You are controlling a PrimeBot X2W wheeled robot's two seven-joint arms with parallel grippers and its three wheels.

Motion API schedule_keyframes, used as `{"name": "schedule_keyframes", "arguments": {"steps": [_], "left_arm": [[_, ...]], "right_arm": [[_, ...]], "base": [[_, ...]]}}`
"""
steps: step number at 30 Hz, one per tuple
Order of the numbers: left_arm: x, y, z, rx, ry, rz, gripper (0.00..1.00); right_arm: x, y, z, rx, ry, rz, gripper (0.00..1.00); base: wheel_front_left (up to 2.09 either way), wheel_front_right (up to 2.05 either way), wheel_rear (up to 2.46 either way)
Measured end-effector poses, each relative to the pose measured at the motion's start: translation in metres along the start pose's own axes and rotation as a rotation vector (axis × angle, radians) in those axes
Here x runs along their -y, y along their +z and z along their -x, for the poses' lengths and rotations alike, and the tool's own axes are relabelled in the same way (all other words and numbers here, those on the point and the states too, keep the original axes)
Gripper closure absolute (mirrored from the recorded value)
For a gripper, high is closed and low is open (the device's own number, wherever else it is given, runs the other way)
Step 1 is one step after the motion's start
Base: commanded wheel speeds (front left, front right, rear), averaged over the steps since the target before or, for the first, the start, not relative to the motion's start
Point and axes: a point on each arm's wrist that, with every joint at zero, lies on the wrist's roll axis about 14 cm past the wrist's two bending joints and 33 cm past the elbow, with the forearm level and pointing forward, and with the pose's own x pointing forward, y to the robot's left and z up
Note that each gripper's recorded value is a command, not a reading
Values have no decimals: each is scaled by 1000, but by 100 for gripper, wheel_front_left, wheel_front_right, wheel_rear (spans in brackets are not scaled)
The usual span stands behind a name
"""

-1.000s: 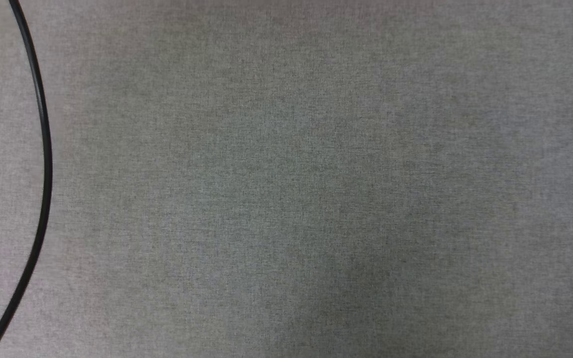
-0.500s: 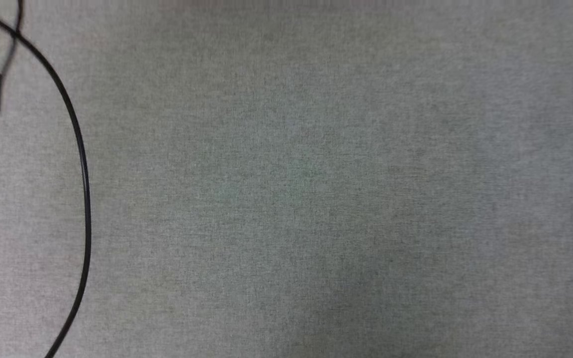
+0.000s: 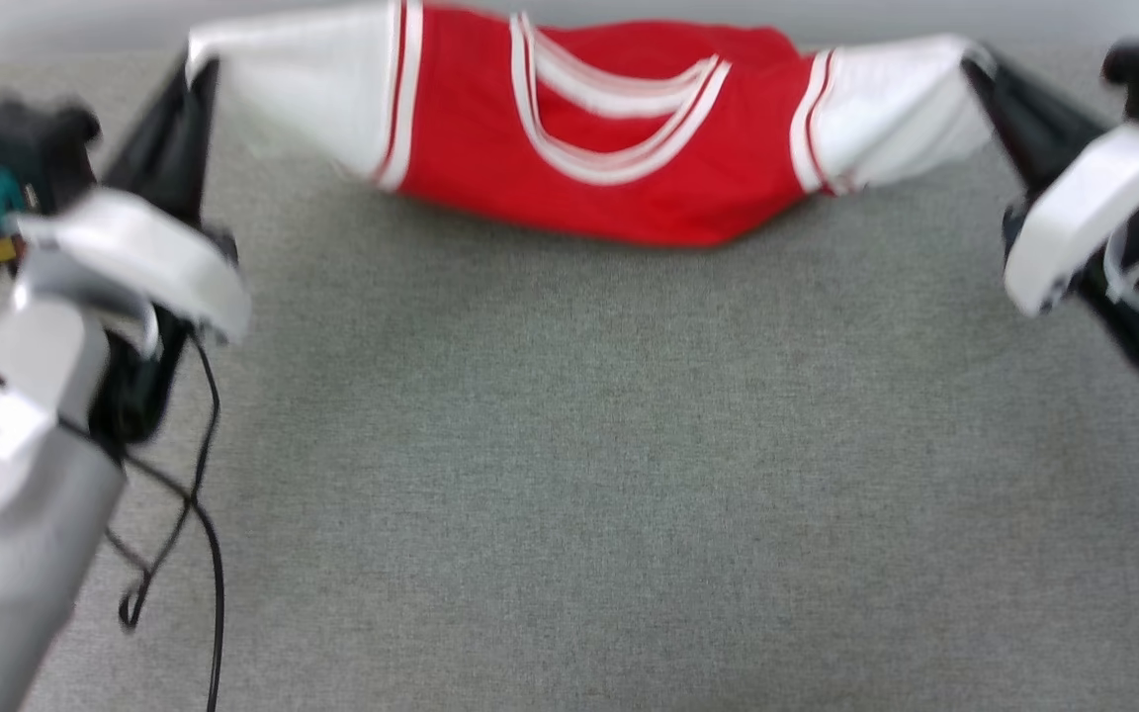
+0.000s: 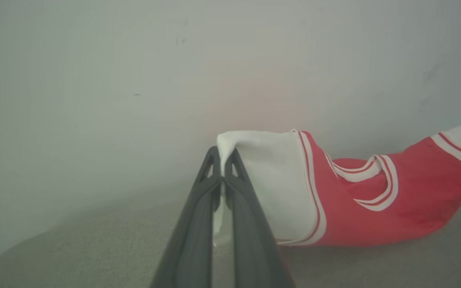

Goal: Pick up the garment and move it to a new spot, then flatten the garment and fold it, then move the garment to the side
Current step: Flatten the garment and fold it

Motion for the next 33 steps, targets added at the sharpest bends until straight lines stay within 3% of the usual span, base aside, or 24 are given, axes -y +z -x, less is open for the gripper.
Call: {"name": "schedule_keyframes", "arguments": {"steps": [10, 16, 33], "left_arm": [[10, -53, 109, -185, 96, 132, 100], [16, -88, 170, -317, 155, 157, 100], [10, -116, 265, -429, 299, 208, 100]], "right_arm": [[-36, -60, 79, -128, 24, -96, 100], [-48, -100, 132, -223, -10, -169, 100], [-67, -167, 235, -348, -151, -368, 100]], "base": [[0, 0, 0], [0, 0, 0], [0, 0, 0]]}}
